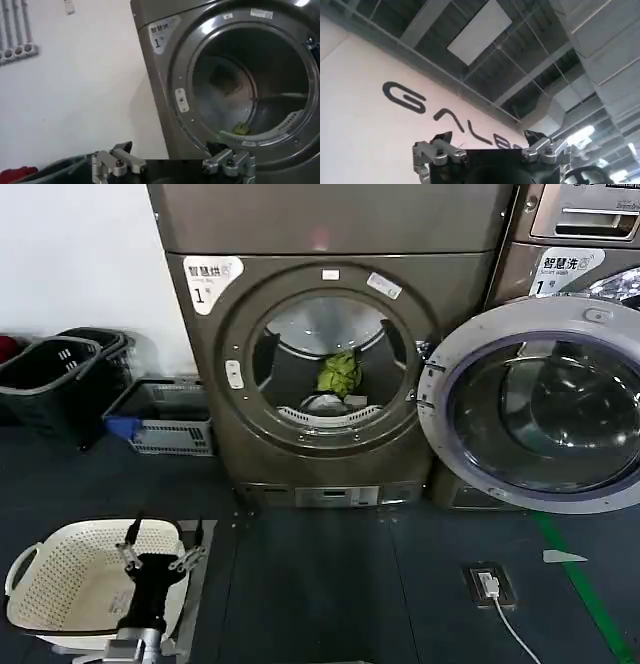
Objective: Grasp the clothes from the dryer.
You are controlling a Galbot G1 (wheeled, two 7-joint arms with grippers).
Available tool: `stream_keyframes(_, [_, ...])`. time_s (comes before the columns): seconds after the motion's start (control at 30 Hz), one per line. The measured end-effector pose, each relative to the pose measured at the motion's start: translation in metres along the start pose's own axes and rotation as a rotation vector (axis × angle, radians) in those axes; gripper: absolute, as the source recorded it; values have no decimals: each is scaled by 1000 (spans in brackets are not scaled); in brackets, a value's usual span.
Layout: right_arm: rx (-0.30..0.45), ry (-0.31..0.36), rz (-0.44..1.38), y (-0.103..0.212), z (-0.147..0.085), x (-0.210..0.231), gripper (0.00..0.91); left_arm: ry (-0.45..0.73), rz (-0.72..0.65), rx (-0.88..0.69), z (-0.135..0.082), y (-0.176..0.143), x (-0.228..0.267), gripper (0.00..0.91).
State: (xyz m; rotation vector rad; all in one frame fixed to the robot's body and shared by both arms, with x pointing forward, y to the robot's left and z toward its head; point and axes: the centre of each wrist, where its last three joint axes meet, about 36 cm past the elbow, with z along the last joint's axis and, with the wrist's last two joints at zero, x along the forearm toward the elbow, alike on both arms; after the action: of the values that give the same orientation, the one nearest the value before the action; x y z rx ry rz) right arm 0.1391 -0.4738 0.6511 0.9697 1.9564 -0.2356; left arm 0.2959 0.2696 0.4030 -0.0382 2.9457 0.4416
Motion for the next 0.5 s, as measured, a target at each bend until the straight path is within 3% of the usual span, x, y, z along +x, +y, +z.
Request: stream_keyframes(0.5, [-1, 1, 1, 0, 2, 0, 907, 6, 2, -2, 3, -1, -1, 907])
